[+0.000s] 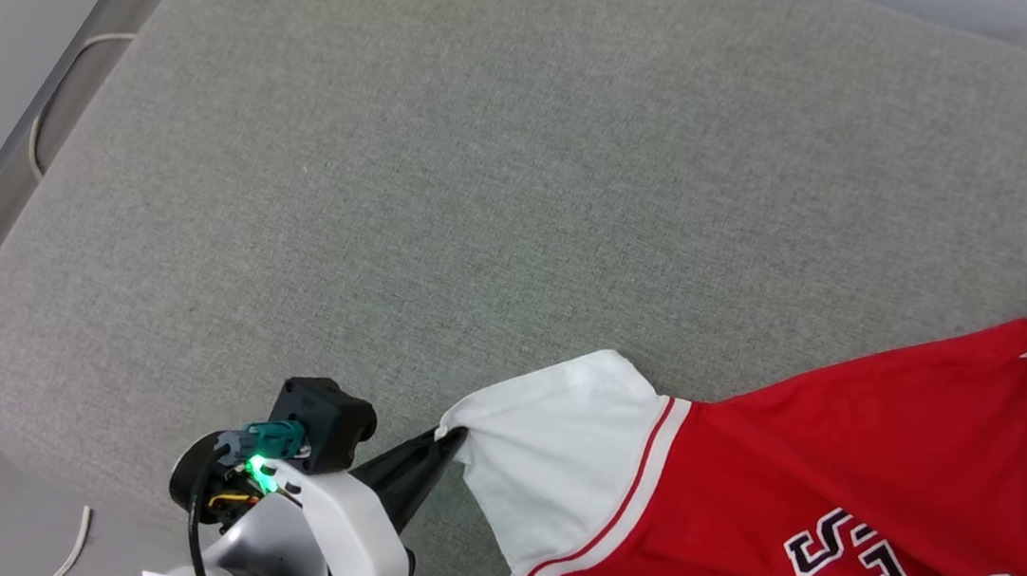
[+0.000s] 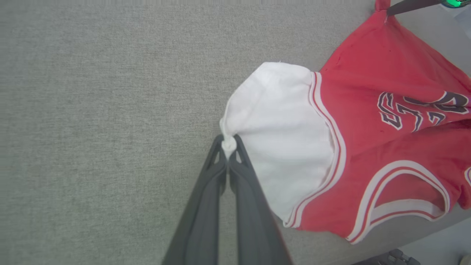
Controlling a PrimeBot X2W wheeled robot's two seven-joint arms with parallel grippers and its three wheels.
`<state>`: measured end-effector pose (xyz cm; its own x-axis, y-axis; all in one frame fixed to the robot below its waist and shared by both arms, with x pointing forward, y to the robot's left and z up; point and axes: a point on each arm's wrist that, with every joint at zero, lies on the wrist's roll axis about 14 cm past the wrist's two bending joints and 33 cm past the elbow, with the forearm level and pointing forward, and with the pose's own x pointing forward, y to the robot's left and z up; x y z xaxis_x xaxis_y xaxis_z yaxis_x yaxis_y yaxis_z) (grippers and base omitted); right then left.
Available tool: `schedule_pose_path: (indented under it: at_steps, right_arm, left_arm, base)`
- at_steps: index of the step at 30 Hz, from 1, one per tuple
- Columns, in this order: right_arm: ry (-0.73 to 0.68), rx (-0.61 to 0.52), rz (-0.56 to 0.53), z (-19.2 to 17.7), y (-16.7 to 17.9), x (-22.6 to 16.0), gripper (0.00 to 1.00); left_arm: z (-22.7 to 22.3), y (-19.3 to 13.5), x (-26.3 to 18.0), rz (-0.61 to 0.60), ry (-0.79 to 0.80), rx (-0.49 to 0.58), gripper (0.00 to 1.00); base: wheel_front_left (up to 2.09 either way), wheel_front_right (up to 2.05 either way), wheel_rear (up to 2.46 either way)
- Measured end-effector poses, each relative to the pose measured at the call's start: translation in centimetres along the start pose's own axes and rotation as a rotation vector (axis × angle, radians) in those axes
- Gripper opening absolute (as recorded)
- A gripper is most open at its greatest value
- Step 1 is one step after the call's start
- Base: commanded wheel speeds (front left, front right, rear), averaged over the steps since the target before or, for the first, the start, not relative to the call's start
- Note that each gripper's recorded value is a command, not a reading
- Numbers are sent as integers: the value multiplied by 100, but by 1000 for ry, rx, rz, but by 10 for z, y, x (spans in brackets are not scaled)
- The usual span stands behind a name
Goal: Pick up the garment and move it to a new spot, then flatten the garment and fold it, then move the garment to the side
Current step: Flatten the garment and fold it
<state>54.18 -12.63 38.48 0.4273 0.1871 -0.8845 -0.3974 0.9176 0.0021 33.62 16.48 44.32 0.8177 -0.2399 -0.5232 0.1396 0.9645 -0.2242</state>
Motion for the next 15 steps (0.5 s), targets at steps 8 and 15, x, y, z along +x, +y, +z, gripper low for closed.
schedule_pose_path:
  at_steps: [8, 15]
  right_arm:
    - [-266, 23, -34, 35, -13, -50, 0]
    - [-502, 51, -76, 54, -29, -113, 0]
  left_arm:
    - [26, 6, -16, 23, -100, 45, 0]
    - [69, 10, -36, 55, -261, 117, 0]
  base:
    - [0, 0, 0]
    - [0, 0, 0]
